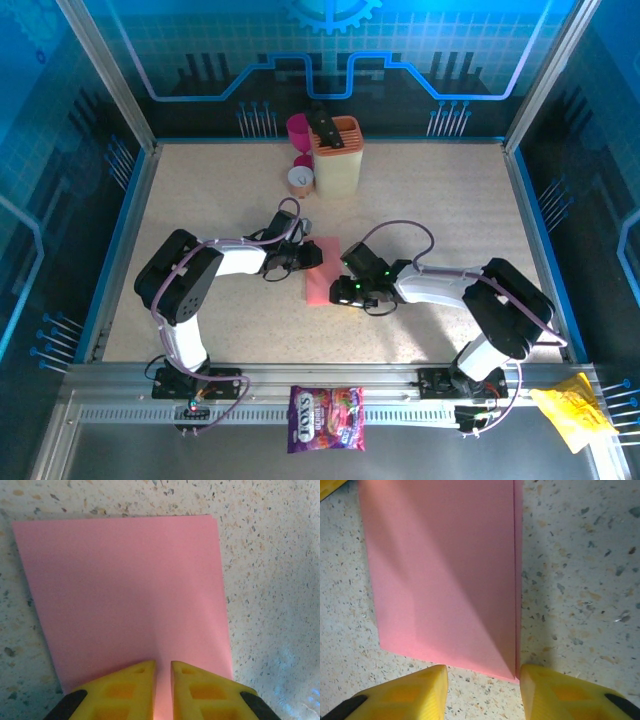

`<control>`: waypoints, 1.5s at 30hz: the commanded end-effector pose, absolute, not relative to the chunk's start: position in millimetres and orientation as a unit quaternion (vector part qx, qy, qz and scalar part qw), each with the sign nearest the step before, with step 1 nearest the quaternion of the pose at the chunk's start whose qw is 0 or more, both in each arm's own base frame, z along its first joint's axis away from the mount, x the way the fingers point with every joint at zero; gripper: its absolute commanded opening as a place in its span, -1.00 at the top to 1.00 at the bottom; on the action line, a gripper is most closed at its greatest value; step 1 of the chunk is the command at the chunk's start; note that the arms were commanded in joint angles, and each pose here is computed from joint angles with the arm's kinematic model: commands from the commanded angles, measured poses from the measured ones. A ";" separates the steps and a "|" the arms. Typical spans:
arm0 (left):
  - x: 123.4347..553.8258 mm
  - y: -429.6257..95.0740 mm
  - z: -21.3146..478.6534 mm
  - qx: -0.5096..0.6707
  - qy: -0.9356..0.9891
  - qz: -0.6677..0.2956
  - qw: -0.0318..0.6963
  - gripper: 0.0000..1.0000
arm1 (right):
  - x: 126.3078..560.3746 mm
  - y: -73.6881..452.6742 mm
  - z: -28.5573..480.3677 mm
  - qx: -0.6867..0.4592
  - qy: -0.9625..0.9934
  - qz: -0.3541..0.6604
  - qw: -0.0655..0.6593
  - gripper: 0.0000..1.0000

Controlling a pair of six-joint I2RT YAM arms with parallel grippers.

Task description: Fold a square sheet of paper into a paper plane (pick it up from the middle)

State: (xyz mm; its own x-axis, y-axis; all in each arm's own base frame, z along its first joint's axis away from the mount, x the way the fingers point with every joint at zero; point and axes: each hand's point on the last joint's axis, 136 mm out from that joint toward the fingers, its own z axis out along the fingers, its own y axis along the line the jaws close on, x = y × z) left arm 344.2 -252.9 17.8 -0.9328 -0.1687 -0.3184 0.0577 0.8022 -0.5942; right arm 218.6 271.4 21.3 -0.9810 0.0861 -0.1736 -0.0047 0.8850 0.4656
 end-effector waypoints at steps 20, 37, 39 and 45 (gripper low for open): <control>333.1 -247.0 -4.7 -0.030 0.943 -0.294 0.154 0.64 | 231.7 283.1 32.7 -0.001 0.970 0.224 0.094 0.31; 333.6 -247.6 -3.3 -0.029 0.943 -0.295 0.153 0.64 | 225.3 266.6 30.2 -0.002 0.976 0.198 0.088 0.43; 333.5 -247.4 -4.0 -0.030 0.943 -0.295 0.153 0.64 | 224.8 266.0 31.5 -0.005 0.976 0.198 0.089 0.42; 333.9 -247.6 -4.5 -0.030 0.943 -0.294 0.153 0.64 | 224.8 268.4 36.2 -0.012 0.975 0.199 0.093 0.47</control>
